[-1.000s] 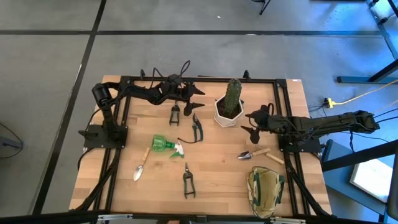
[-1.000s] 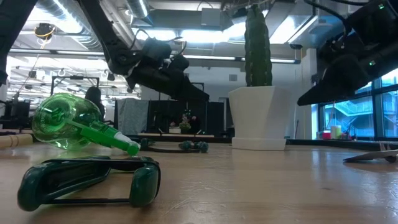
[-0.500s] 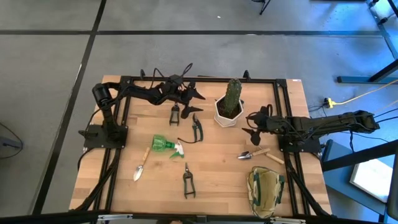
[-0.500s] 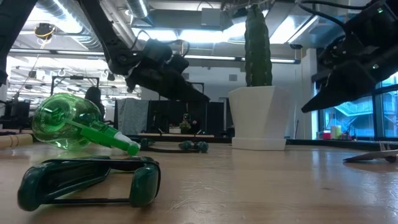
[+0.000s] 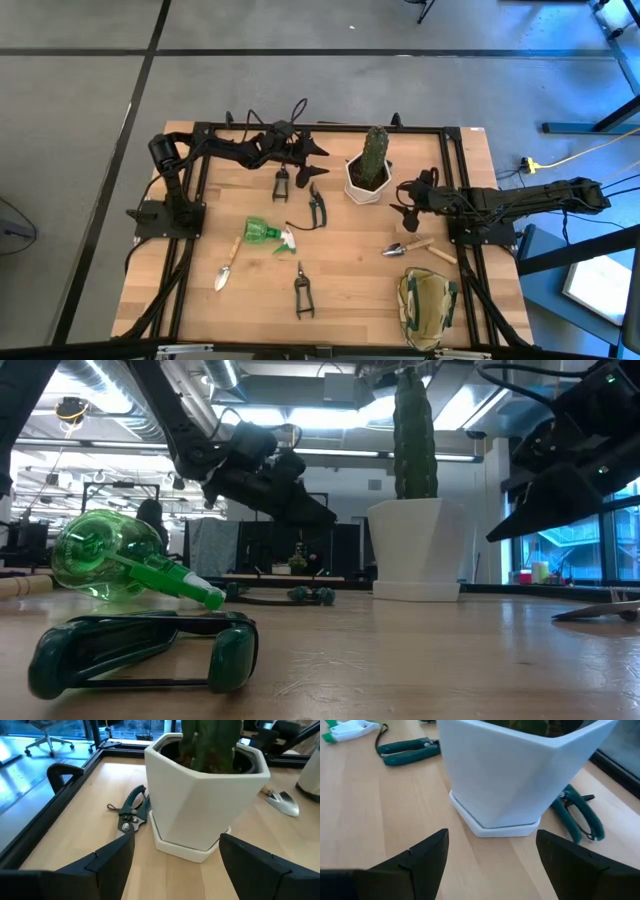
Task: Pick & Place Garden tools in Gardening bag
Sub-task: Move the white vase to the right side of the table
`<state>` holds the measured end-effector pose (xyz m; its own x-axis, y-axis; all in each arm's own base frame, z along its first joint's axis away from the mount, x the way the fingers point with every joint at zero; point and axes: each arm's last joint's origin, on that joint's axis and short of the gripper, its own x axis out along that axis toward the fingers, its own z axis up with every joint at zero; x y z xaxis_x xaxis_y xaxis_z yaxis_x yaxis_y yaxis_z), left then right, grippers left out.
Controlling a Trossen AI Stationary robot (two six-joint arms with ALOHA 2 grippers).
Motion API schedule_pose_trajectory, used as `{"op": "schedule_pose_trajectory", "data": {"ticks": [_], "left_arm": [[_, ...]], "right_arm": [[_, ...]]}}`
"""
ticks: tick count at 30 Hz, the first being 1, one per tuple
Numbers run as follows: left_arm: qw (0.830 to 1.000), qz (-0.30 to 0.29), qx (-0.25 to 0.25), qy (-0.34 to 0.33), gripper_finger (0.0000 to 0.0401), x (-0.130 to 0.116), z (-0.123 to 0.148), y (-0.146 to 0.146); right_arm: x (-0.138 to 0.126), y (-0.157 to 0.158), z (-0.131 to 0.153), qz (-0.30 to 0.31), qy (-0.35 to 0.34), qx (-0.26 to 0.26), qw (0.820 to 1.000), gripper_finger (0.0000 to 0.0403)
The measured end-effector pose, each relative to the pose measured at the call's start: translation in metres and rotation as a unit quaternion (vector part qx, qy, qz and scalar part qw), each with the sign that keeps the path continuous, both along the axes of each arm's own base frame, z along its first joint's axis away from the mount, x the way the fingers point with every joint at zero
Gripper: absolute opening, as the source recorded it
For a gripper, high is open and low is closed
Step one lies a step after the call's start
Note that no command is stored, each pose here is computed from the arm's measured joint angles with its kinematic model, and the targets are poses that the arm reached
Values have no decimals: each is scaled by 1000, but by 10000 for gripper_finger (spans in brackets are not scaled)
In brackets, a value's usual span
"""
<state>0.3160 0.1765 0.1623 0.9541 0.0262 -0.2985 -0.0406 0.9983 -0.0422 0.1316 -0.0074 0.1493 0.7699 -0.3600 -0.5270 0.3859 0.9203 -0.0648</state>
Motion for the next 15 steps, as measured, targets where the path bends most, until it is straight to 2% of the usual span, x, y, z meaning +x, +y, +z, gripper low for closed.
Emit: {"op": "schedule_pose_trajectory", "data": {"ticks": [4, 10, 15], "left_arm": [[999, 31, 10, 1, 288, 2, 1, -1], [999, 14, 36, 4, 288, 2, 0, -2], [999, 8, 38, 4, 288, 3, 0, -4]], "right_arm": [[0, -1, 0, -15, 0, -10, 1000, 303], [0, -1, 0, -12, 1, -8, 1000, 303], [-2, -1, -2, -13, 15, -6, 1000, 303]]}}
